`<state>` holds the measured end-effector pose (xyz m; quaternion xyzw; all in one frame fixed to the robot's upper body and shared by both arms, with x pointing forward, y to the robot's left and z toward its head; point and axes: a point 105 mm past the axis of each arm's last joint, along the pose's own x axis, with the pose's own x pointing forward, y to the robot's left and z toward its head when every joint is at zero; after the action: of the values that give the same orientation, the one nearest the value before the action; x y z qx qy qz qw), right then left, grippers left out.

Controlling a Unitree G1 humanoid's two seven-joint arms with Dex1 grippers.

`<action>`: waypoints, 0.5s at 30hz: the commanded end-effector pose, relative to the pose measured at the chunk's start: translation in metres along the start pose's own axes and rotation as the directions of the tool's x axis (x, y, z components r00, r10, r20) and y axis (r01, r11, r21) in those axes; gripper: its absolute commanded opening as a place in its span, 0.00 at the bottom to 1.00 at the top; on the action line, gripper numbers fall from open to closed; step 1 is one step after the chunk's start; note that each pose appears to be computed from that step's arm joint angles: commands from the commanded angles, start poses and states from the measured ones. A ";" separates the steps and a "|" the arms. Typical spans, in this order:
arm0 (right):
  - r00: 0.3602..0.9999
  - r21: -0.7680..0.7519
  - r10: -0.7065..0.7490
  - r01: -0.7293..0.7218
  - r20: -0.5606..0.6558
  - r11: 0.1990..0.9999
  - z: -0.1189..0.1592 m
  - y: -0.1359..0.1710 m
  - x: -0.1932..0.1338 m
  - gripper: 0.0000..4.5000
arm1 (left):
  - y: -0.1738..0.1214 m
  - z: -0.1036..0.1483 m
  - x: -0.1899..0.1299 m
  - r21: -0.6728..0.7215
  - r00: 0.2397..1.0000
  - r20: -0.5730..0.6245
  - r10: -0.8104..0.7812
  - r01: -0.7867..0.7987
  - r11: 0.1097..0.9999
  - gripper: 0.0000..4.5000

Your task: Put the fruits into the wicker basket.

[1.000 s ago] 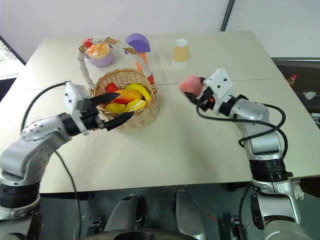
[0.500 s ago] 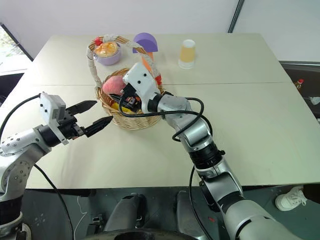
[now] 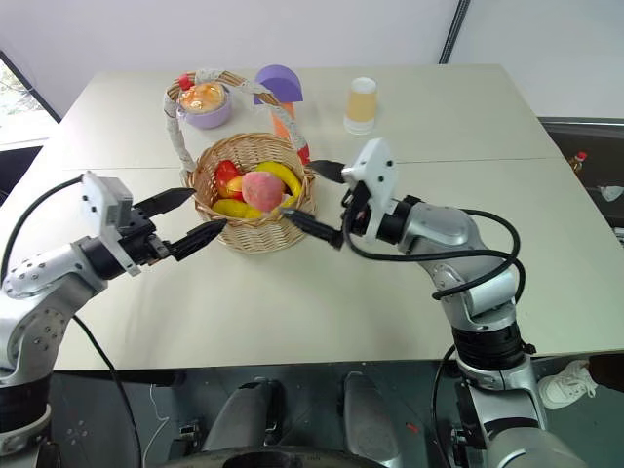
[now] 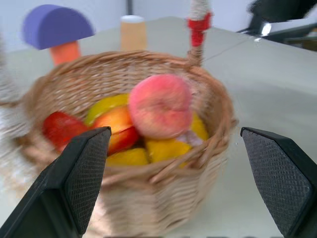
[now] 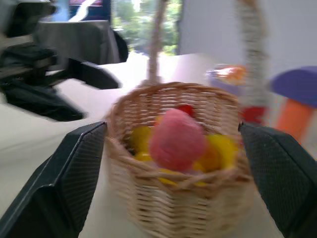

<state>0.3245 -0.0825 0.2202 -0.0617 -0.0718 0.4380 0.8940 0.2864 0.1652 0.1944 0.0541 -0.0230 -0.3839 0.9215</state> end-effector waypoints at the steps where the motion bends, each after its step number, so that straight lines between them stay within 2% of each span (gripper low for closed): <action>1: 0.990 0.045 -0.137 0.135 0.043 0.990 0.002 -0.020 0.017 0.98 | -0.003 0.007 0.006 0.018 0.999 0.032 -0.029 0.028 0.999 1.00; 6: 0.983 0.091 -0.165 0.157 0.086 0.983 -0.007 -0.026 0.055 0.98 | -0.007 0.009 0.011 0.017 0.998 0.042 -0.041 0.040 0.999 1.00; 8: 0.978 0.134 -0.189 0.177 0.089 0.975 -0.011 -0.033 0.062 0.87 | -0.008 0.009 0.009 0.019 0.998 0.042 -0.036 0.035 0.999 1.00; 9: 0.977 0.145 -0.195 0.181 0.089 0.973 -0.013 -0.035 0.064 0.80 | -0.008 0.009 0.009 0.019 0.999 0.042 -0.034 0.033 0.999 1.00; 15: 0.983 0.115 -0.155 0.144 0.100 0.983 -0.016 -0.031 0.064 0.12 | -0.008 0.009 0.003 0.015 0.999 0.044 0.004 -0.004 1.000 1.00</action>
<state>0.3934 -0.0529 0.1992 0.0141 -0.0676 0.3683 0.9272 0.2865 0.1582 0.1902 0.0432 -0.0222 -0.3822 0.9228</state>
